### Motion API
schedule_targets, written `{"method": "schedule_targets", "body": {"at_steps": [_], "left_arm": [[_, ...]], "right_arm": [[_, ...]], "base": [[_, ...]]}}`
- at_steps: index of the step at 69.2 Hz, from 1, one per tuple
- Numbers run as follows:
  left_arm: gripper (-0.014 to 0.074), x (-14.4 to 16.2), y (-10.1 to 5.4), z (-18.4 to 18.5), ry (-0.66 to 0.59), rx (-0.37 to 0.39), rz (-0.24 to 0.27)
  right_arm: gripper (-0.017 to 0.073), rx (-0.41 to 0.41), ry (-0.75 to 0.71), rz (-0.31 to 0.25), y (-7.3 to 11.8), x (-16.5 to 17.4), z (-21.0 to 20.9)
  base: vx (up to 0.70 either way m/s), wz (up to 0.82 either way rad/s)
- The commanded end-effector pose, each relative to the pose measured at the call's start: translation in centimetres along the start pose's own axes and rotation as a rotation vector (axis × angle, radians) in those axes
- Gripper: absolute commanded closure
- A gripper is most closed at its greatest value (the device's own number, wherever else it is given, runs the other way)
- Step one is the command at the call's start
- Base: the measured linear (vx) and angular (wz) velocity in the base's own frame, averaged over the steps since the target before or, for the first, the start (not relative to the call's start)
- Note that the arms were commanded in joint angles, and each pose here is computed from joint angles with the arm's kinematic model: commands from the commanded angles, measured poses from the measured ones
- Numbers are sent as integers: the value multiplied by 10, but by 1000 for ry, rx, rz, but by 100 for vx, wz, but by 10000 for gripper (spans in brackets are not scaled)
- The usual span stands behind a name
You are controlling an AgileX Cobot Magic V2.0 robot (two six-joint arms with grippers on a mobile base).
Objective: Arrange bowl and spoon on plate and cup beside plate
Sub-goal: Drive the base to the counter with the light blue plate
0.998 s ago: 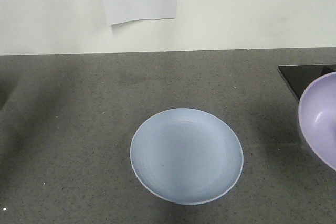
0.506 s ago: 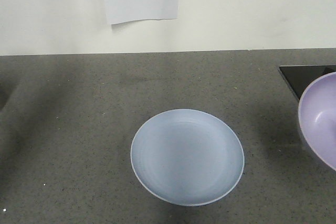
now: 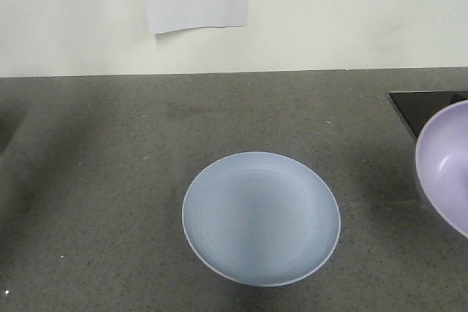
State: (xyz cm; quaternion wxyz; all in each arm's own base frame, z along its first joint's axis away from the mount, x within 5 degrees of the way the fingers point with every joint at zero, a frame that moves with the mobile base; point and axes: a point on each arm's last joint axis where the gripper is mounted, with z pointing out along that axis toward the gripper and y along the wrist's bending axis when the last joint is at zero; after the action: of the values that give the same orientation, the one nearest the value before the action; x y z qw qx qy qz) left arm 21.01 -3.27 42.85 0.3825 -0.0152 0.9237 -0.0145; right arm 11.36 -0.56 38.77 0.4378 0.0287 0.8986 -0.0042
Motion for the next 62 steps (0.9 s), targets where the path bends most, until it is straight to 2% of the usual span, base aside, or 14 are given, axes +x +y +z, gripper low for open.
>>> {"method": "schedule_targets", "body": {"at_steps": [1,62], "left_arm": [[600,-8,0,-13,-93,20,-1],[600,-8,0,-13,-93,20,-1]], "right_arm": [[562,3,-92,3,0,-11,-6],[562,3,-92,3,0,-11,-6]], "base": [[0,0],[0,0]]}}
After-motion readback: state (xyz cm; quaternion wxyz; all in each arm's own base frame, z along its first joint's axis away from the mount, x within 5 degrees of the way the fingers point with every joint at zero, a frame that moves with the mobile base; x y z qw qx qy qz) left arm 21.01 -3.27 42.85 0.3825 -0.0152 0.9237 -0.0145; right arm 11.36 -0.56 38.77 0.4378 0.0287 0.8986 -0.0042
